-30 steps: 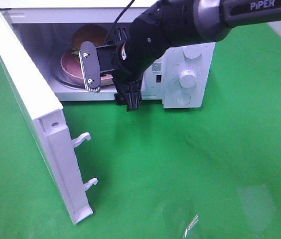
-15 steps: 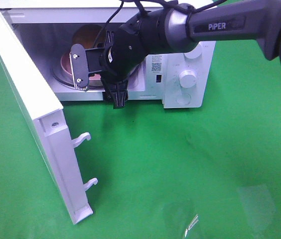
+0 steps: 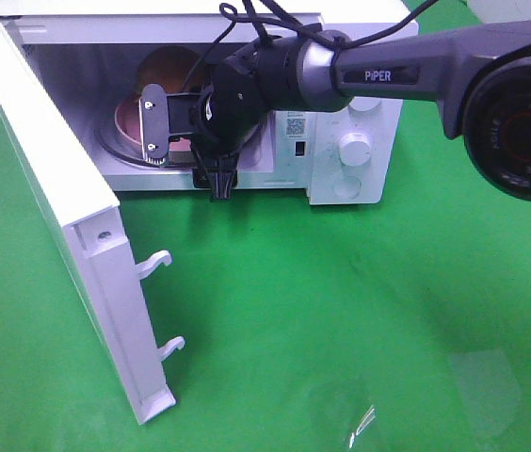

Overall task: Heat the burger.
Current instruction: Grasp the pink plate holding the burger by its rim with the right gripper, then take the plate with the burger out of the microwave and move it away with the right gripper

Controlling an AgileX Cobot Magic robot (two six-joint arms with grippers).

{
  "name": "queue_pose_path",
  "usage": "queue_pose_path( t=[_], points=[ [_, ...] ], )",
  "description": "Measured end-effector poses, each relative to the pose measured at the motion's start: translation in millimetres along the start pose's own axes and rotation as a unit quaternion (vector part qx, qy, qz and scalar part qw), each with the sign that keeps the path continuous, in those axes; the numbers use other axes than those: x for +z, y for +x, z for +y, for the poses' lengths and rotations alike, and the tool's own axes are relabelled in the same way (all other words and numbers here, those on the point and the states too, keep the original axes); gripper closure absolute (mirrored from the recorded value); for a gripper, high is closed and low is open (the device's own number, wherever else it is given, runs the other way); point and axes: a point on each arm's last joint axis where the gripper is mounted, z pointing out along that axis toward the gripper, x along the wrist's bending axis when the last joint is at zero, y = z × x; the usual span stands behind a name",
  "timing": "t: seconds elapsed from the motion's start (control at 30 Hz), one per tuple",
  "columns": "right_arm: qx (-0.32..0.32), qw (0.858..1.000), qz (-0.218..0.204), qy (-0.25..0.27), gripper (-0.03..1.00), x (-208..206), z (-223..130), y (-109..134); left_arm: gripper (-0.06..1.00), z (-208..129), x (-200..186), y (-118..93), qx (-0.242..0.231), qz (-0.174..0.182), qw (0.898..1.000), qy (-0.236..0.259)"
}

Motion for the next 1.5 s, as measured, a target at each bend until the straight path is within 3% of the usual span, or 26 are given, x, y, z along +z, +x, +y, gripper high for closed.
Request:
queue_pose_path(
  t=[0.3, 0.33, 0.37, 0.43, 0.53, 0.57, 0.6, 0.63, 0.73, 1.07, 1.5],
  points=[
    [0.011, 1.0, 0.005, 0.006, 0.27, 3.8, -6.2, -1.1, -0.03, 0.0, 0.0, 0.0, 0.0, 0.0, 1.0, 0.0],
    [0.015, 1.0, 0.01, 0.008, 0.33, 4.2, -6.6, 0.1, -0.03, 0.0, 0.0, 0.0, 0.0, 0.0, 1.0, 0.0],
    [0.015, 1.0, 0.01, 0.008, 0.33, 4.2, -6.6, 0.1, -0.03, 0.0, 0.0, 0.0, 0.0, 0.0, 1.0, 0.0],
    [0.032, 0.999, 0.027, 0.011, 0.48, 5.1, -6.3, 4.4, -0.03, 0.0, 0.0, 0.0, 0.0, 0.0, 1.0, 0.0],
    [0.035, 0.999, 0.029, 0.011, 0.55, 5.0, -6.2, 4.8, -0.03, 0.0, 0.0, 0.0, 0.0, 0.0, 1.0, 0.0],
    [0.04, 0.999, 0.035, 0.01, 0.68, 2.8, -3.0, 5.7, -0.03, 0.0, 0.0, 0.0, 0.0, 0.0, 1.0, 0.0],
    [0.04, 0.999, 0.035, 0.01, 0.68, 2.8, -3.0, 5.7, -0.03, 0.0, 0.0, 0.0, 0.0, 0.0, 1.0, 0.0],
    [0.037, 0.998, 0.04, 0.011, 0.8, 1.8, 0.6, 7.6, -0.03, 0.0, 0.0, 0.0, 0.0, 0.0, 1.0, 0.0],
    [0.02, 1.0, 0.024, 0.0, 0.88, 0.3, 5.6, 3.9, -0.03, 0.0, 0.0, 0.0, 0.0, 0.0, 1.0, 0.0],
    [0.008, 0.999, 0.034, 0.001, 0.89, -0.6, 7.4, 5.9, -0.03, 0.0, 0.0, 0.0, 0.0, 0.0, 1.0, 0.0],
    [-0.064, 0.995, 0.072, 0.004, 0.89, -24.8, 11.1, 12.3, -0.03, 0.0, 0.0, 0.0, 0.0, 0.0, 1.0, 0.0]
  ],
)
